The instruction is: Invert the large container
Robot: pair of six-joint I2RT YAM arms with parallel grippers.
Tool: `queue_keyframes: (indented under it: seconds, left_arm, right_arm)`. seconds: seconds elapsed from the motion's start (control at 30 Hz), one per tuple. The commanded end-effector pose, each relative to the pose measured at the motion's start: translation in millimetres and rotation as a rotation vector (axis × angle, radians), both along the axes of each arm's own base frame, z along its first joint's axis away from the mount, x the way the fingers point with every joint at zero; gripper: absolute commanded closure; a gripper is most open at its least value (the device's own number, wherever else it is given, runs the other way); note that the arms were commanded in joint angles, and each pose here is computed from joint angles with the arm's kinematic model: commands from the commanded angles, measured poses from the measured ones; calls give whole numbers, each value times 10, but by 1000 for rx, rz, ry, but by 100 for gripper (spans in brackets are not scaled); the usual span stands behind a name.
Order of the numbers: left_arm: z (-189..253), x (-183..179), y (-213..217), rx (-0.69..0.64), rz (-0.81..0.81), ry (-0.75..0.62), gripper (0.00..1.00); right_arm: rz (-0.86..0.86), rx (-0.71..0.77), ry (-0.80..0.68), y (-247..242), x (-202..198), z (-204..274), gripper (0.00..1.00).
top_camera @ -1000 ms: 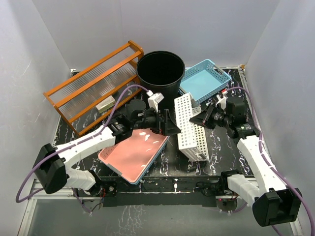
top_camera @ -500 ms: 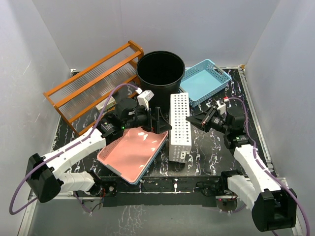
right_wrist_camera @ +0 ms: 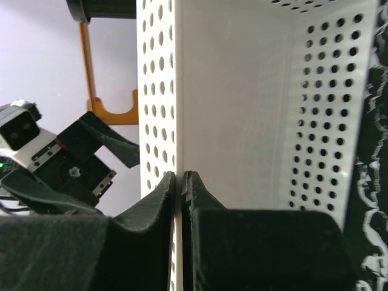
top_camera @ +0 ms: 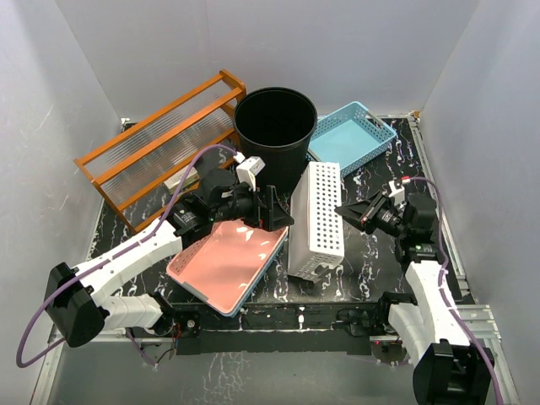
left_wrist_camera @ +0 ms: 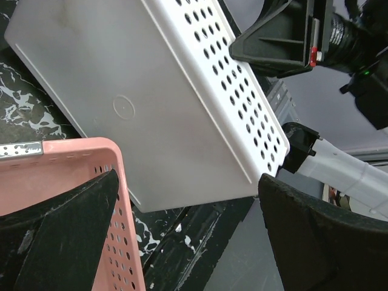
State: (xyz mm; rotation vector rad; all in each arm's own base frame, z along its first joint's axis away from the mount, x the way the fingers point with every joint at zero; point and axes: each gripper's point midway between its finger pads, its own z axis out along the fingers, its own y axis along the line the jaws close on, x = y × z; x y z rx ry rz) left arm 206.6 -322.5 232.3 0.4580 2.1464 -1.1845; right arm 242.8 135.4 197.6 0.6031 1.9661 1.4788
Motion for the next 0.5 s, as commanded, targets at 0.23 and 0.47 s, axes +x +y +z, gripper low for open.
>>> queue_keyframes:
  seconds: [0.23,0.47]
  left_arm:
    - [121,34,-117,-30,-41,-2,1]
    - [119,36,-157,-47,-51,1,1]
  right_arm:
    - [-89,-518,152,-665,-13,-449,100]
    - [-219,-699,222,-1033,-25,-487,100]
